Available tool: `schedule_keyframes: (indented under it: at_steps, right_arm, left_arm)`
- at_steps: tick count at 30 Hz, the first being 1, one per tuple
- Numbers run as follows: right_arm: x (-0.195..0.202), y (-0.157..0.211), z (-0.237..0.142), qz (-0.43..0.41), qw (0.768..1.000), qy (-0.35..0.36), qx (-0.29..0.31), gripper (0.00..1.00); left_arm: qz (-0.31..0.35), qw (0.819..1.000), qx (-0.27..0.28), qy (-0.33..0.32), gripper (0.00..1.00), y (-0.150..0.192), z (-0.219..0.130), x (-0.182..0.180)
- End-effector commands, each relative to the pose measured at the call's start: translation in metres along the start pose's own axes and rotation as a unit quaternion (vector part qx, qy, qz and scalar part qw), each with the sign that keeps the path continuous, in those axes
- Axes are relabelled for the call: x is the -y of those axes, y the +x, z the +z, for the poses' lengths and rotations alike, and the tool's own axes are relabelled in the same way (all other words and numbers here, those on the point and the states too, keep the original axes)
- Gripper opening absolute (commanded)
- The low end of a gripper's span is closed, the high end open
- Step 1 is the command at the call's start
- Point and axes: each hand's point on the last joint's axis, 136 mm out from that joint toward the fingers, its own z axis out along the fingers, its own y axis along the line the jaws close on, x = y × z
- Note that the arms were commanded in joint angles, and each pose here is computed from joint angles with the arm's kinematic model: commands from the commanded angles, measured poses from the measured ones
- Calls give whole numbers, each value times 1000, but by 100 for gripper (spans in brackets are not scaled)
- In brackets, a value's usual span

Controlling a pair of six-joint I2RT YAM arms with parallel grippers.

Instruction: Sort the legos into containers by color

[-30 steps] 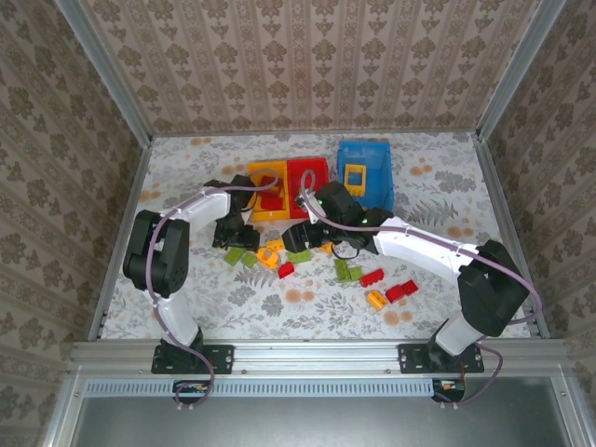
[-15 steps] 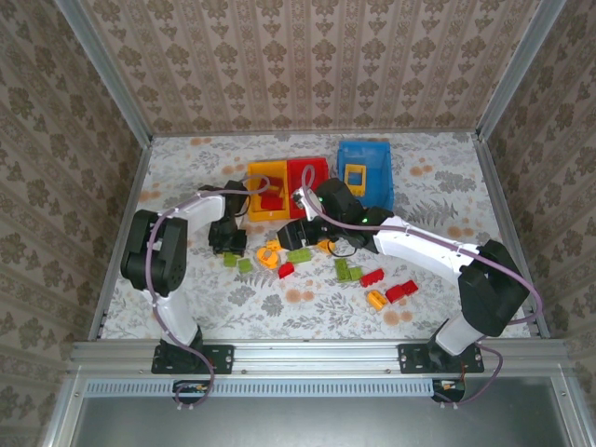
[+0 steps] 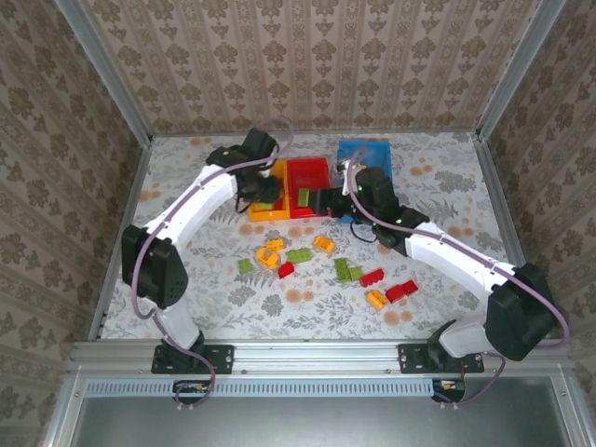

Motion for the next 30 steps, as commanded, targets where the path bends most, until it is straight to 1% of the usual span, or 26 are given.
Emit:
schedule_keyframes:
  at_steps: [1, 2, 5, 8, 11, 13, 15, 18, 23, 26, 30]
  right_arm:
    - [21, -25, -11, 22, 997, 63, 45, 73]
    - [24, -27, -13, 30, 996, 66, 50, 73]
    - [32, -33, -19, 46, 994, 77, 62, 73]
    - [34, -31, -25, 49, 994, 80, 61, 73]
    - [37, -25, -30, 50, 994, 84, 55, 73]
    - [40, -21, -34, 51, 993, 89, 53, 73]
    - [44, -14, -37, 50, 993, 95, 44, 73]
    - [50, 6, -37, 41, 994, 104, 10, 73]
    - [62, 58, -36, -17, 990, 107, -88, 73]
    - [65, 91, -33, -73, 979, 105, -158, 73]
    - [64, 131, -19, -143, 954, 87, -249, 73]
  left_arm:
    - [-5, 999, -21, 29, 25, -12, 31, 34]
    - [-3, 999, -15, 36, 25, -21, 35, 42]
    - [1, 999, -10, 45, 26, -40, 62, 56]
    - [2, 999, -11, 53, 28, -52, 86, 63]
    - [-4, 998, -24, 56, 31, -56, 107, 66]
    - [-9, 998, -33, 61, 38, -56, 115, 67]
    - [-13, 997, -36, 68, 50, -56, 118, 70]
    - [-20, 996, -36, 73, 57, -57, 112, 71]
    - [-28, 996, -16, 82, 58, -63, 81, 73]
    - [-42, 994, 3, 98, 57, -65, 55, 75]
    - [-62, 991, 26, 114, 53, -53, 20, 74]
